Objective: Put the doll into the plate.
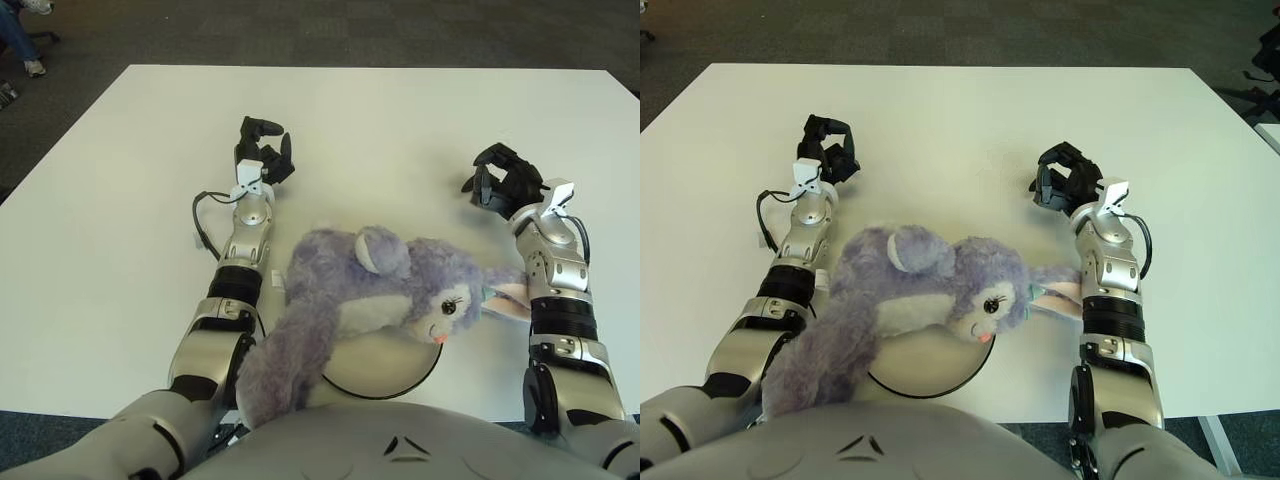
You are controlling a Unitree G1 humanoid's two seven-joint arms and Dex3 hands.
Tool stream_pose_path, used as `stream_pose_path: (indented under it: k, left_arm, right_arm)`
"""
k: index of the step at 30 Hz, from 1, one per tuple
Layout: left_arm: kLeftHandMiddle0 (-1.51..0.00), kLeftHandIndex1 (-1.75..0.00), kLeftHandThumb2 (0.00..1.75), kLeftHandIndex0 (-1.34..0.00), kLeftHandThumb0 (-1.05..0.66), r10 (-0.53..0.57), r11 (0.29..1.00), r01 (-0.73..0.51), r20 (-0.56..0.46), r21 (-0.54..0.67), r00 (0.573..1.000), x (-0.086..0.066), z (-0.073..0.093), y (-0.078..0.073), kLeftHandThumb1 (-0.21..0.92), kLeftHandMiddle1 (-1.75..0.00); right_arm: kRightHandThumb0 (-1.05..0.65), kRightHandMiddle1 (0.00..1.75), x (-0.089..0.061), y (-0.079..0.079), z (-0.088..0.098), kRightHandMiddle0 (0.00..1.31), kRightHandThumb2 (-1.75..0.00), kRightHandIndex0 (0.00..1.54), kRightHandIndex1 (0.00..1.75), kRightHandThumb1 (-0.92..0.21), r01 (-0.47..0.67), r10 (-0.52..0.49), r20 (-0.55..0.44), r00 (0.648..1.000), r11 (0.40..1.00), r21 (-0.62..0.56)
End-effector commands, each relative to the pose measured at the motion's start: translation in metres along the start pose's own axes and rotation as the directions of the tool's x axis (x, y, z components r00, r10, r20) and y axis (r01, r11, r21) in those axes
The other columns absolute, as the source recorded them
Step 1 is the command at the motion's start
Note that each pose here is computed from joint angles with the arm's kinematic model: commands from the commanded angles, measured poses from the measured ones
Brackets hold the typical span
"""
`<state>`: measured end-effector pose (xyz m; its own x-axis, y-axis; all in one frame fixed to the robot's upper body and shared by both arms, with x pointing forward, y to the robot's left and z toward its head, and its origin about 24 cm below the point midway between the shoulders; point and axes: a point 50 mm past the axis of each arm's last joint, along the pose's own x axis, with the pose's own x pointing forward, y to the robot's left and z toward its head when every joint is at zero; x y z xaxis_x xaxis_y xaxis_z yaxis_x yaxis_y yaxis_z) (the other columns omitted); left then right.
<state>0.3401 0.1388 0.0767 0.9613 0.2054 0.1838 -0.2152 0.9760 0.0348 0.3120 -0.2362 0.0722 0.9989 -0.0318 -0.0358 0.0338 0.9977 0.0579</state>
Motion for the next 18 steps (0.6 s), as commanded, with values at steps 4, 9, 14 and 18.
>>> stream_pose_path:
  k: [4,9,14,18]
  left_arm:
    - [-0.94,-1.75,0.85,-0.34,-0.38,-0.015,1.0,0.015,-0.011,0.007,1.0,-0.004,-0.004,0.002,0.68,-1.65]
    - [-0.94,-1.75,0.85,-0.34,-0.38,-0.022,1.0,0.022,-0.012,-0.005,1.0,-0.005,-0.006,0.002,0.68,-1.65]
    - [-0.94,-1.75,0.83,-0.33,-0.38,-0.022,1.0,0.022,-0.023,-0.012,1.0,-0.006,-0.008,0.002,0.69,-1.65]
    - [-0.93,-1.75,0.82,-0.33,-0.38,-0.02,1.0,0.02,-0.031,-0.013,0.999,-0.007,-0.009,0.002,0.7,-1.66]
  right_arm:
    - [-0.01,1.65,0.003,0.004,-0.007,0.57,-1.52,0.77,1.75,-0.12,0.071,-0.073,0.046,0.996,0.997,0.044]
    - [-0.01,1.67,0.004,0.001,-0.013,0.61,-1.6,0.81,1.75,-0.05,0.151,-0.156,0.122,0.98,0.987,0.048]
    - [-0.01,1.66,0.004,-0.001,-0.016,0.66,-1.66,0.85,1.75,0.0,0.189,-0.186,0.219,0.958,0.982,0.01]
    - [-0.01,1.66,0.004,-0.002,-0.019,0.7,-1.7,0.88,1.75,0.04,0.209,-0.202,0.267,0.942,0.978,0.002]
